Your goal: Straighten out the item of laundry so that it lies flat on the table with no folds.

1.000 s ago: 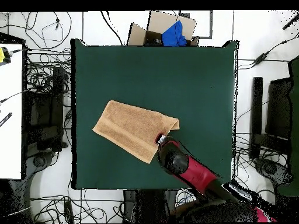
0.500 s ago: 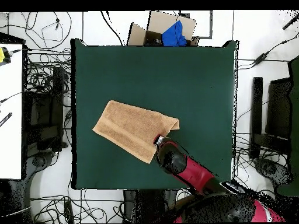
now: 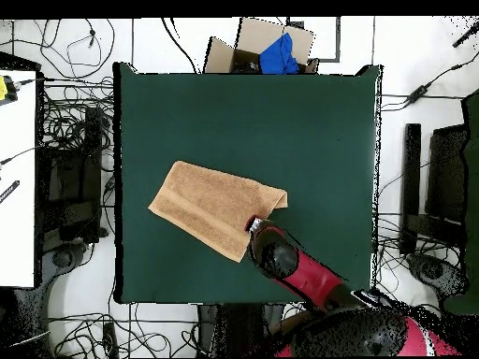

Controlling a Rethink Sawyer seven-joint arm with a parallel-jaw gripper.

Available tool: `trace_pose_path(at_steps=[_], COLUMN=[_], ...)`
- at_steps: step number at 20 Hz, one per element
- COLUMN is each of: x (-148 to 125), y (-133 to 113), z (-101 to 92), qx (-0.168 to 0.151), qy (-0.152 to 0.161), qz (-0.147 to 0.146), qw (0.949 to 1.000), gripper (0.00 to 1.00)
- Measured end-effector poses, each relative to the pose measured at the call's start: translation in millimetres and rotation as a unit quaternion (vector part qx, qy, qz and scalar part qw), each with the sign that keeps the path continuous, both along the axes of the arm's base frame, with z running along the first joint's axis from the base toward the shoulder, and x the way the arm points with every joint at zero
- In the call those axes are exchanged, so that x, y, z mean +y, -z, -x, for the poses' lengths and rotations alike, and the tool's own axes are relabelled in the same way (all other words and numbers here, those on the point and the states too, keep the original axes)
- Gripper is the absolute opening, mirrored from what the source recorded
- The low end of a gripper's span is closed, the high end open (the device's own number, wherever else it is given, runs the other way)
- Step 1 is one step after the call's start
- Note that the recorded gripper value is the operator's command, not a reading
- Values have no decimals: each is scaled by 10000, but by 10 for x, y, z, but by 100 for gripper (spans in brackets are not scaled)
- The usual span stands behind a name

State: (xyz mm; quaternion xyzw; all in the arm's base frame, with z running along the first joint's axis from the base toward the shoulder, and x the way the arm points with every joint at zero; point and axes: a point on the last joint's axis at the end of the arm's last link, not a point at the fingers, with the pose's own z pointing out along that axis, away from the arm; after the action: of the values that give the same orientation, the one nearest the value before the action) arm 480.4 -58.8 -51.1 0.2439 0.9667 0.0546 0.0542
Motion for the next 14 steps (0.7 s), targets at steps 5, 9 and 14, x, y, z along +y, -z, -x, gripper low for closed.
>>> trace_pose_path(at_steps=[5, 9, 14], x=[18, 27, 49], y=[1, 9, -2], z=[-4, -3, -6], qx=[-7, -11, -11], qy=[-21, -29, -78], qz=[12, 20, 60], qw=[10000, 10000, 10000], gripper=[0, 0, 0])
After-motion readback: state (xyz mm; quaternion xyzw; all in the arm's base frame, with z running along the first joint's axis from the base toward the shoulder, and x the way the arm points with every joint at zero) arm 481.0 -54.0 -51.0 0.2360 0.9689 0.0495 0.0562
